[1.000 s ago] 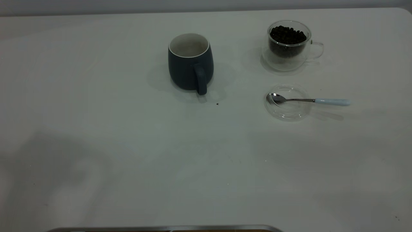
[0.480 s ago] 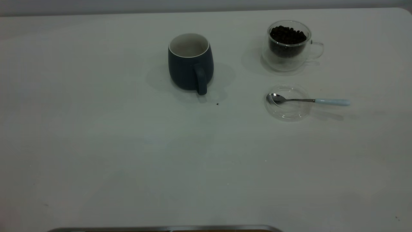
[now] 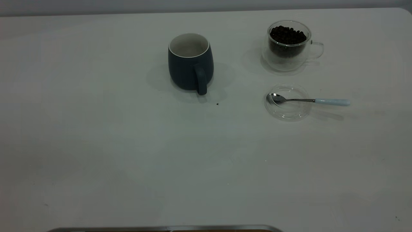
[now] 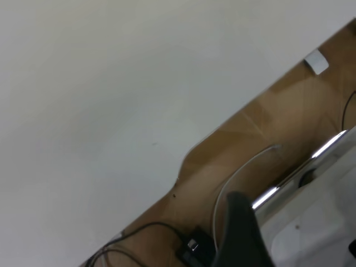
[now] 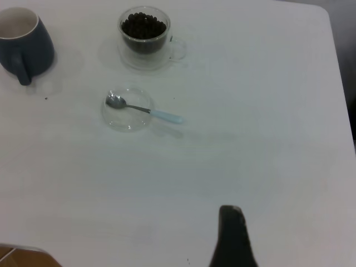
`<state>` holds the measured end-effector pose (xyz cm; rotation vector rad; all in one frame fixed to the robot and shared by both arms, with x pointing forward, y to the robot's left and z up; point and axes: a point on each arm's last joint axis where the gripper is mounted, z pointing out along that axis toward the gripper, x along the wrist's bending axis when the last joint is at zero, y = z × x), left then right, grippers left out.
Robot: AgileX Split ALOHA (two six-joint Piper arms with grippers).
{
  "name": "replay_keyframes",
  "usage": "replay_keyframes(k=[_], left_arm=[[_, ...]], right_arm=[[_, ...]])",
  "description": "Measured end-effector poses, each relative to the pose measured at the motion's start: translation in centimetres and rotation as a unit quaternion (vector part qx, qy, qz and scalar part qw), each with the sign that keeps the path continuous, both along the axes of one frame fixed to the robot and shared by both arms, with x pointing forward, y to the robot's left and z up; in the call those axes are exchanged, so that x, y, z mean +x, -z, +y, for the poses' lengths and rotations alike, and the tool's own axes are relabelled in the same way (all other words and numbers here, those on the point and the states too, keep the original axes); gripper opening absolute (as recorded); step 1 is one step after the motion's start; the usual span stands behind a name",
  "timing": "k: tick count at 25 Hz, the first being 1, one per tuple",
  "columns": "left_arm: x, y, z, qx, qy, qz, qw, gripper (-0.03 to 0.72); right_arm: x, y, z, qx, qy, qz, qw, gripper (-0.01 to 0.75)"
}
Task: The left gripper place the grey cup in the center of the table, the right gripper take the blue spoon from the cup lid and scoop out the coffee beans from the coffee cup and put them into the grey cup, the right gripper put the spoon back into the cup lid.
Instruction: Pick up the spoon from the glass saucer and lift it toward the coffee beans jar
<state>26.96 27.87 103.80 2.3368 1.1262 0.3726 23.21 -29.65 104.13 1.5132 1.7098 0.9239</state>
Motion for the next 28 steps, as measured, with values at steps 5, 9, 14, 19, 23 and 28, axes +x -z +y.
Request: replay_keyframes(k=[5,9,14,19,23,28], left_arm=[[-1.4,0.4,0.7,-0.023,0.004,-0.012,1.000,0.588],[-2.2,0.4,1.2,-0.041,0.005,-0.037,0.998,0.588],[-2.8,0.4,1.6,-0.056,0.005,-0.059,0.997,0.588],[-3.0,0.4,1.8,-0.057,-0.068,-0.069,0.994,0.588],[-3.0,0.4,1.8,-0.050,-0.166,-0.075,0.982,0.588],[-4.0,0.4,1.9,-0.059,-0.216,-0.112,0.968,0.588]], right_arm=[[0.0,0.0,0.0,0.000,0.000,0.000,1.000,0.588],[0.0,0.0,0.0,0.000,0.000,0.000,1.000,0.588],[0.0,0.0,0.0,0.000,0.000,0.000,1.000,0.588],[0.0,0.0,0.0,0.000,0.000,0.000,1.000,0.588],[0.0,0.0,0.0,0.000,0.000,0.000,1.000,0.588],[0.0,0.0,0.0,0.000,0.000,0.000,1.000,0.588]])
